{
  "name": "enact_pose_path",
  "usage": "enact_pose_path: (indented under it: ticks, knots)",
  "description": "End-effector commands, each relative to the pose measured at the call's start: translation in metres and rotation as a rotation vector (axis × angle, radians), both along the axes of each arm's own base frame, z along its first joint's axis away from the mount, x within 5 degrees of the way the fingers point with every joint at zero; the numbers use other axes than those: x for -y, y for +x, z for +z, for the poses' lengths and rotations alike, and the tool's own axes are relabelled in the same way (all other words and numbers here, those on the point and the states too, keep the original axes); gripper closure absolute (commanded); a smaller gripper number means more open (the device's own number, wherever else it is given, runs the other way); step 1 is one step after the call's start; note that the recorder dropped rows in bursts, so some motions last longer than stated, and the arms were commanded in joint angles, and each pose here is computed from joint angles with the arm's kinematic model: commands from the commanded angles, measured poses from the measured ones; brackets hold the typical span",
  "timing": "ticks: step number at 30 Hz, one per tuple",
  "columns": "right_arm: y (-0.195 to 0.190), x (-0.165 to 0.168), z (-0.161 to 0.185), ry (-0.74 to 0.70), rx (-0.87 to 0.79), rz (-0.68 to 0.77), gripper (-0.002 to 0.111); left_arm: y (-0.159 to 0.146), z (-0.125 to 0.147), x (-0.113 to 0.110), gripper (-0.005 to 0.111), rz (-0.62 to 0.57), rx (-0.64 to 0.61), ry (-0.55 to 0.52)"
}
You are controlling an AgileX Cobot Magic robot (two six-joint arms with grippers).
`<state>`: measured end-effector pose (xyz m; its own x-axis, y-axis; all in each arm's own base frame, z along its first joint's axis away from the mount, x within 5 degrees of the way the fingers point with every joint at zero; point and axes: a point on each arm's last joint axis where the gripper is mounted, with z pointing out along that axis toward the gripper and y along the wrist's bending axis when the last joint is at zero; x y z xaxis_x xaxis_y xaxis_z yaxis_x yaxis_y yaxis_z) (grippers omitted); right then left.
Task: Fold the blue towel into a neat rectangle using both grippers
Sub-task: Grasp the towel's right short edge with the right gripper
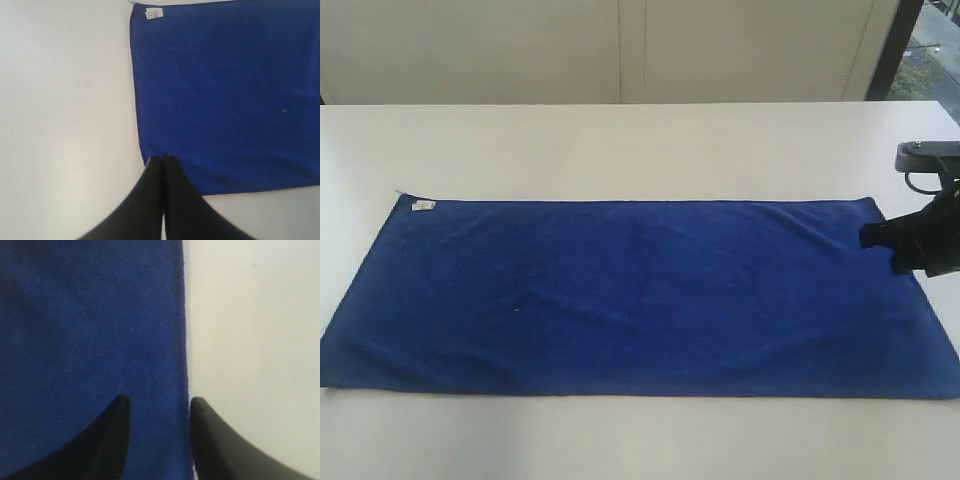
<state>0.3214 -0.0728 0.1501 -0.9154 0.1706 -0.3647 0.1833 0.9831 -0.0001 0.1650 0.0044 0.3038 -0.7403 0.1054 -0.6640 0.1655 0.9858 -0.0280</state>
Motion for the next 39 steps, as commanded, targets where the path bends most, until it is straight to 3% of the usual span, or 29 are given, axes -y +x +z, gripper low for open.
enact_pose_path:
  ticks: [1,14,16,20,25,29,39]
  knots:
    - [0.007,0.003,-0.009,-0.009,-0.002,0.015,0.060,-0.002,-0.001,0.000,0.107,0.007,-0.008,-0.013]
    - [0.009,-0.004,-0.034,0.068,-0.069,0.061,0.058,-0.002,-0.001,0.000,0.107,0.007,-0.008,-0.013]
    - [0.008,-0.006,-0.034,0.086,-0.073,0.073,0.063,-0.002,-0.001,0.000,0.107,0.007,-0.008,-0.013]
    - [0.007,-0.006,-0.034,0.093,-0.088,0.076,0.087,-0.002,-0.001,0.000,0.107,0.007,-0.008,-0.013]
    - [0.008,-0.006,-0.034,0.087,-0.082,0.078,0.107,-0.002,-0.001,0.000,0.107,0.007,-0.008,-0.013]
    - [0.008,0.003,-0.033,0.045,-0.066,0.080,0.108,-0.002,-0.001,0.000,0.107,0.007,-0.008,-0.013]
    - [0.015,0.060,-0.012,-0.009,0.017,-0.070,0.108,-0.002,-0.001,0.000,0.107,0.007,-0.008,-0.013]
